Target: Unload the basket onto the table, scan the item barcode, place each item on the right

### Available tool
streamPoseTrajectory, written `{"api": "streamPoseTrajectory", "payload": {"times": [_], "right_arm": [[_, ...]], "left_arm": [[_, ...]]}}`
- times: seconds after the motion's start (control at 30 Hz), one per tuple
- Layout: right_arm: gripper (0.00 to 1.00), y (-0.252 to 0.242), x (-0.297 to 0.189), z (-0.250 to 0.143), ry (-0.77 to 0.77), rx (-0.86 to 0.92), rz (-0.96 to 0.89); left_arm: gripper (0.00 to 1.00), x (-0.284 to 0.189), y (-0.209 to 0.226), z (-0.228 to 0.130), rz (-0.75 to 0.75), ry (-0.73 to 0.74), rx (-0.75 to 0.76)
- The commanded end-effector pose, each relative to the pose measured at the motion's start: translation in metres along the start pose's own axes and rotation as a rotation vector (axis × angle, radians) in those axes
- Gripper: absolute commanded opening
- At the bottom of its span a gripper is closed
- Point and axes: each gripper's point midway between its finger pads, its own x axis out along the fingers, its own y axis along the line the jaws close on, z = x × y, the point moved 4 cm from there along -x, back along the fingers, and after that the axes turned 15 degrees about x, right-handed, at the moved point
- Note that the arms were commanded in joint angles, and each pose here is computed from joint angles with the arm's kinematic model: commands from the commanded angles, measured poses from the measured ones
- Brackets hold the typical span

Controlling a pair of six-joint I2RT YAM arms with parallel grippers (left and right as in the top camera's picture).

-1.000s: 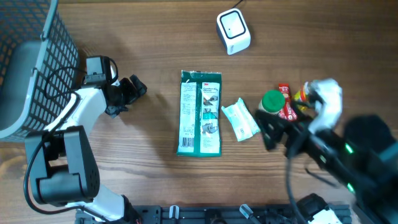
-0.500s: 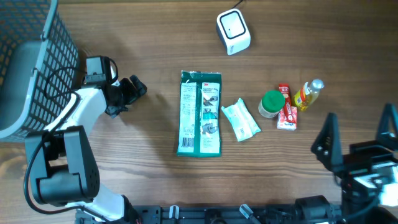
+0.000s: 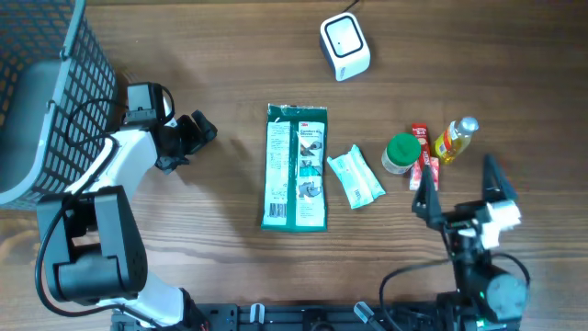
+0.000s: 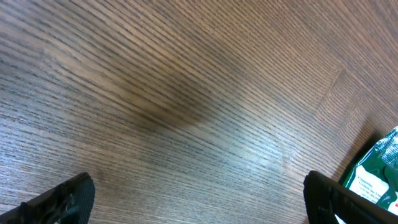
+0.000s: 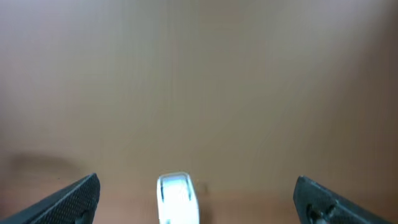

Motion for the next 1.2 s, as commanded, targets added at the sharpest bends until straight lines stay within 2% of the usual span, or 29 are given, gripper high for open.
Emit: {"api": "streamPoseTrajectory", "payload": {"times": [0.0,0.1,1.17], "right_arm": [[1.00,-0.010,-0.002,-0.026,0.117,0.066,-0.046],[1.00,-0.020,-0.009,-0.055,0.261,0.059,-0.101],[1.00,-0.018,-0.009,-0.054,0.261,0.034,-0.085]], "left_arm": [[1.00,-0.009,0.001,0.011,0.007,-0.042,0.000],[1.00,-0.009,0.001,0.011,0.007,-0.042,0.000],[1.00,-0.009,0.001,0.011,0.008,-0.041,0.000]]}}
